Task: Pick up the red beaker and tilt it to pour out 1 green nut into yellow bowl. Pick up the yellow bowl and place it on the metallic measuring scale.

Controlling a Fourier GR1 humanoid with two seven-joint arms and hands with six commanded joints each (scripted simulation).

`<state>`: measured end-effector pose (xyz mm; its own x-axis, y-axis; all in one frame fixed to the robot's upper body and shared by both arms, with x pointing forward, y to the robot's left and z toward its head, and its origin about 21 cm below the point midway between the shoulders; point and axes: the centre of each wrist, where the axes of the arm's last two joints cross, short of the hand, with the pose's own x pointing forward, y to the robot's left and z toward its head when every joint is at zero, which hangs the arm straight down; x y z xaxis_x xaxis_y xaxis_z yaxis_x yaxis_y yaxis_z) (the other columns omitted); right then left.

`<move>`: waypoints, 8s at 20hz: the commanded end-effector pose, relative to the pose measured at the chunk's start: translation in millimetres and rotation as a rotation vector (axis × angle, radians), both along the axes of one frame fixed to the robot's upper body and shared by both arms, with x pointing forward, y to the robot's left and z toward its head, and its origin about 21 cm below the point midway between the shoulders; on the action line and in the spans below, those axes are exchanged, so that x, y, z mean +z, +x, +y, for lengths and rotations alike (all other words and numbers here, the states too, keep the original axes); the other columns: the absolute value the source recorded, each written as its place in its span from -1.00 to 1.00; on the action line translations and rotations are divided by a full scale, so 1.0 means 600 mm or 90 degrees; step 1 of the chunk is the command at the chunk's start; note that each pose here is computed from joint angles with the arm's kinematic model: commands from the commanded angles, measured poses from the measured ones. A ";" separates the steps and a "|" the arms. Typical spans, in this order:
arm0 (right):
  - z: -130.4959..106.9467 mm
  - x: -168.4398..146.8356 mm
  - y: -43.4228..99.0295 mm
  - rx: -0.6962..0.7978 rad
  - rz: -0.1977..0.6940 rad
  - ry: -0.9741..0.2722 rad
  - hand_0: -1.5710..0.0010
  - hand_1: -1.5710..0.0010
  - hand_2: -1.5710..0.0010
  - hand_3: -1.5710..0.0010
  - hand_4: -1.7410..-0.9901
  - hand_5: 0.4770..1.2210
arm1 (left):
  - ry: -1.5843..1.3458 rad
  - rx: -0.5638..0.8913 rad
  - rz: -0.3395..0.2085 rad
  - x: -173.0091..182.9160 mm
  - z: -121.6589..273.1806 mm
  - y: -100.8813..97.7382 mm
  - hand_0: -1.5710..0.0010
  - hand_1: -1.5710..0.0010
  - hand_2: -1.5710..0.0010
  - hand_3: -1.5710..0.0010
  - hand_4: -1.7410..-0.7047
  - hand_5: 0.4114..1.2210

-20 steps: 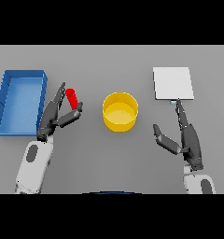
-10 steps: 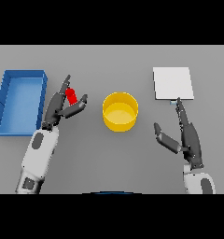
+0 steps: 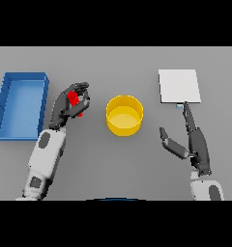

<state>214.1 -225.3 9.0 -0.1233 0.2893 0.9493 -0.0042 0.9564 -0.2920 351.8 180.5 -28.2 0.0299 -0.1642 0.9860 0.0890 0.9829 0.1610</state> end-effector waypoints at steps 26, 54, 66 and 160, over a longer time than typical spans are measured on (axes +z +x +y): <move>-0.009 -0.001 -0.008 -0.010 -0.003 -0.022 1.00 1.00 1.00 1.00 0.29 -0.46 | 0.268 -0.109 -0.088 0.139 -0.037 0.024 -0.99 -0.99 -0.99 -0.99 -0.98 0.73; 0.008 -0.006 -0.011 -0.014 -0.004 0.049 1.00 1.00 1.00 1.00 0.20 -0.56 | 1.224 -0.455 -0.280 0.219 -0.192 0.058 -1.00 -1.00 -1.00 -0.92 -0.98 1.00; 0.011 -0.006 -0.011 -0.032 0.004 0.003 1.00 1.00 1.00 1.00 0.34 -0.72 | 1.468 -0.521 -0.354 0.234 -0.242 0.067 -1.00 -1.00 -1.00 -0.99 -0.99 1.00; 0.087 0.100 0.162 0.453 -0.067 -0.634 1.00 1.00 1.00 1.00 0.24 -0.48 | 0.447 0.146 0.201 0.227 0.241 -0.019 1.00 1.00 1.00 1.00 0.82 -0.24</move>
